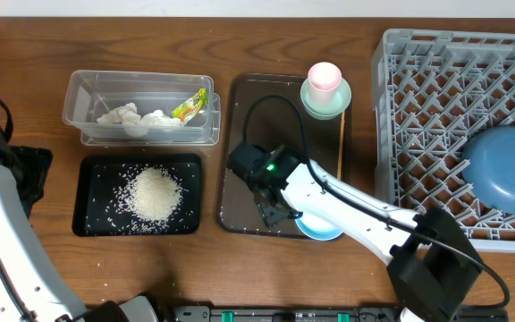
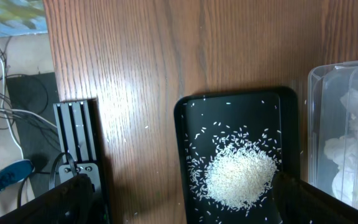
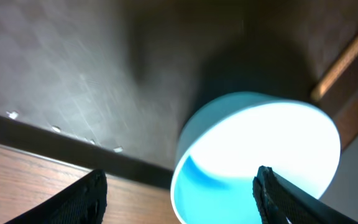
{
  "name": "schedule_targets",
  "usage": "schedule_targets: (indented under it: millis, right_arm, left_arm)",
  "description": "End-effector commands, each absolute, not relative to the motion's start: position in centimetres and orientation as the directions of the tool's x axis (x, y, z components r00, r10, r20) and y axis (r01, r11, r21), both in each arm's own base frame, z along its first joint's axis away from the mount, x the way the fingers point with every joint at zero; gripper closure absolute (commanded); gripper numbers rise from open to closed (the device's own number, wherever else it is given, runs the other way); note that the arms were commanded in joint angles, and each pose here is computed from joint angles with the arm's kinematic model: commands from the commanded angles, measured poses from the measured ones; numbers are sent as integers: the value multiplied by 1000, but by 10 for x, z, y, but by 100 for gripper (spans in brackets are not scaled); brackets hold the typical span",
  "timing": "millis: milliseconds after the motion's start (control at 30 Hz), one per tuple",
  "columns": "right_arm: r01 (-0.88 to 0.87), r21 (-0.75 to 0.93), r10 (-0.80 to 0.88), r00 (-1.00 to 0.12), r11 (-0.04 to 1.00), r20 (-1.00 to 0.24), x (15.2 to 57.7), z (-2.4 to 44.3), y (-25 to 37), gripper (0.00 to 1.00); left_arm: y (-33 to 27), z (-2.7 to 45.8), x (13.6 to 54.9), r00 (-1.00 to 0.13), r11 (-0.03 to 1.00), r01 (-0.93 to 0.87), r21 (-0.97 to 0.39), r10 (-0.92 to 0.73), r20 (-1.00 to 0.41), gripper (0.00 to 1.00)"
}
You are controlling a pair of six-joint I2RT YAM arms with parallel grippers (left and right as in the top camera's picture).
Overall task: Sort waste into correct bins and load items into the dishwasher rack
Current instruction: 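Lower the right gripper and grasp the light-blue bowl rim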
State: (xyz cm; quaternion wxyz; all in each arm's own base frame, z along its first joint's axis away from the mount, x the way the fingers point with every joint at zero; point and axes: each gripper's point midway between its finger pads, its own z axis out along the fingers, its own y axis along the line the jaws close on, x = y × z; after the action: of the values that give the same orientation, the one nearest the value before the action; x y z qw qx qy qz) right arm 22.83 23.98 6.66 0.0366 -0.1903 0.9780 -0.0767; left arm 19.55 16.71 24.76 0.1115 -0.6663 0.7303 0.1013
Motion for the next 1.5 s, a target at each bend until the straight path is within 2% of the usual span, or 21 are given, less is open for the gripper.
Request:
schedule_targets:
  millis: [0,167,367,433,600,700,867,1167,1233,1333,1400,1467]
  right_arm:
    - [-315,-153,-321,-947,937,-16,219,67,239,26]
    - [-328,-112,-327,-944,938,26,204,48,241,33]
    - [-322,-116,-320,-947,940,32,196,25,234,33]
    - [-323,-120,-321,-946,939,30,197,24,233,37]
    - [-323,-115,-323,-946,940,19,200,29,236,62]
    - [-322,-117,-324,-946,939,4,205,38,240,83]
    - [-339,-150,-348,-937,929,-34,219,63,244,99]
    - [-330,-126,-339,-939,936,-63,244,95,243,99]
    - [-325,-107,-330,-943,940,-32,243,93,238,86]
    - [-316,-106,-314,-949,943,36,233,85,226,57]
    - [-319,-110,-313,-947,941,71,224,77,221,46]
    - [-339,-69,-331,-938,938,105,213,64,224,43]
  left_arm:
    - [169,248,194,-68,70,-998,1,-951,-303,6]
    - [169,248,194,-68,70,-998,1,-951,-303,6]
    - [169,248,194,-68,70,-998,1,-951,-303,6]
    - [169,248,194,-68,70,-998,1,-951,-303,6]
    - [169,248,194,-68,70,-998,1,-951,-303,6]
    - [169,248,194,-68,70,-998,1,-951,-303,6]
    - [169,248,194,-68,70,-998,1,-951,-303,6]
    - [169,248,194,-68,70,-998,1,-951,-303,6]
    - [169,248,194,-68,70,-998,1,-951,-303,6]
    - [169,248,194,-68,70,-998,1,-951,-303,6]
    - [169,248,194,-68,70,-998,1,-951,-303,6]
    - [169,248,194,-68,70,-998,1,-951,-303,6]
